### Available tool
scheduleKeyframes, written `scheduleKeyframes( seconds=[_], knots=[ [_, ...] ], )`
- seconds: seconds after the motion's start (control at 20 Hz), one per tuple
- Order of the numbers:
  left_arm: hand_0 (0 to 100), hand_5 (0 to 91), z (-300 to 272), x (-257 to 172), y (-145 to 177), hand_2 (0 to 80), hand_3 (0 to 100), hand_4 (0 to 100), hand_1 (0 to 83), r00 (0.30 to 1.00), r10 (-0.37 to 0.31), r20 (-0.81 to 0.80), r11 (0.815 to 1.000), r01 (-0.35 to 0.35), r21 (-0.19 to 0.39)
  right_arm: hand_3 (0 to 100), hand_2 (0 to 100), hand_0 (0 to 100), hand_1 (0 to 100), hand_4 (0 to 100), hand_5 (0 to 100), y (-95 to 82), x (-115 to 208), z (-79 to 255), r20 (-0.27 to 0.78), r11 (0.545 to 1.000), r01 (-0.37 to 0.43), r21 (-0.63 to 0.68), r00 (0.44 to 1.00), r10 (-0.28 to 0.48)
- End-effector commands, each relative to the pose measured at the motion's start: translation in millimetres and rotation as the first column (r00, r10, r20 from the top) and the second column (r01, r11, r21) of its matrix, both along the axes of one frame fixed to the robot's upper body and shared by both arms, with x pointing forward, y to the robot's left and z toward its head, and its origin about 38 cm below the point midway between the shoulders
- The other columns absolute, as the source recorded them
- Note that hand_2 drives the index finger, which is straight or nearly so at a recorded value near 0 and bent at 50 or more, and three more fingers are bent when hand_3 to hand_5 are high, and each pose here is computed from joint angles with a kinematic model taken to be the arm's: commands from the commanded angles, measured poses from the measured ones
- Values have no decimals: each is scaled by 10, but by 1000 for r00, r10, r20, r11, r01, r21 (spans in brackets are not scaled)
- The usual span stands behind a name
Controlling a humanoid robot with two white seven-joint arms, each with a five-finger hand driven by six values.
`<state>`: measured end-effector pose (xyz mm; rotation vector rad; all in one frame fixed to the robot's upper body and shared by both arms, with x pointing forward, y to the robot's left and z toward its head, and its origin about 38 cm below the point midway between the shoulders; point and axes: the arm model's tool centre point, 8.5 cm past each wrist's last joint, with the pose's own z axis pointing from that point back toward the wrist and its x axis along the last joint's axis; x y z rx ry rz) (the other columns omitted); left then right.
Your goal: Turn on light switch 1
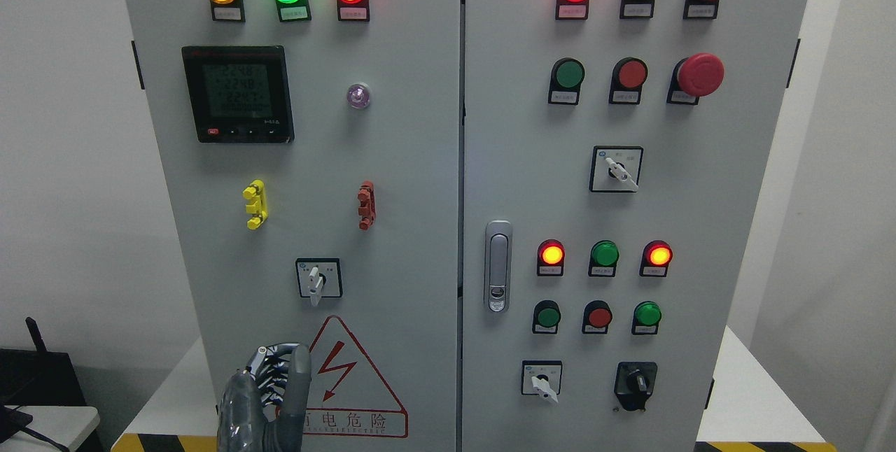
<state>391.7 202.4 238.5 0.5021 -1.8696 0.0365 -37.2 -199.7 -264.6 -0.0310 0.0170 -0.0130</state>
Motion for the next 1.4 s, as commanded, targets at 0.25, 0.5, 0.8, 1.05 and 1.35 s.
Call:
scheduleKeyframes(
  seconds=[0.25, 0.5, 0.8, 1.05, 1.35],
  knots=[
    [180, 868, 133, 56, -86, 468, 825, 860, 329, 1000, 17, 12, 1000, -16, -20, 0, 0, 120, 389, 0, 0, 8, -5, 0, -2, 1000, 8, 2, 1000, -8],
    [271, 869, 200, 83, -94, 469, 825, 860, 304, 1000, 12, 28, 1000, -11, -25, 0, 0, 120, 389, 0, 0, 8, -5, 0, -2, 1000, 8, 2, 1000, -8],
    [314, 870, 194, 99, -78, 469, 830, 861, 239, 999, 34, 0, 999, -34, -34, 0, 0, 120, 389, 0, 0, 8, -3, 0, 0, 1000, 8, 2, 1000, -8],
    [328, 870, 283, 150, -84, 466, 827, 860, 258, 999, 38, -6, 998, -38, -42, 0, 0, 120, 389, 0, 0, 8, 7, 0, 2, 1000, 8, 2, 1000, -8],
    [291, 870, 400, 192, -82, 457, 815, 856, 362, 998, 58, 5, 997, -58, -51, 0, 0, 120, 389, 0, 0, 8, 7, 0, 2, 1000, 8, 2, 1000, -8]
  ],
)
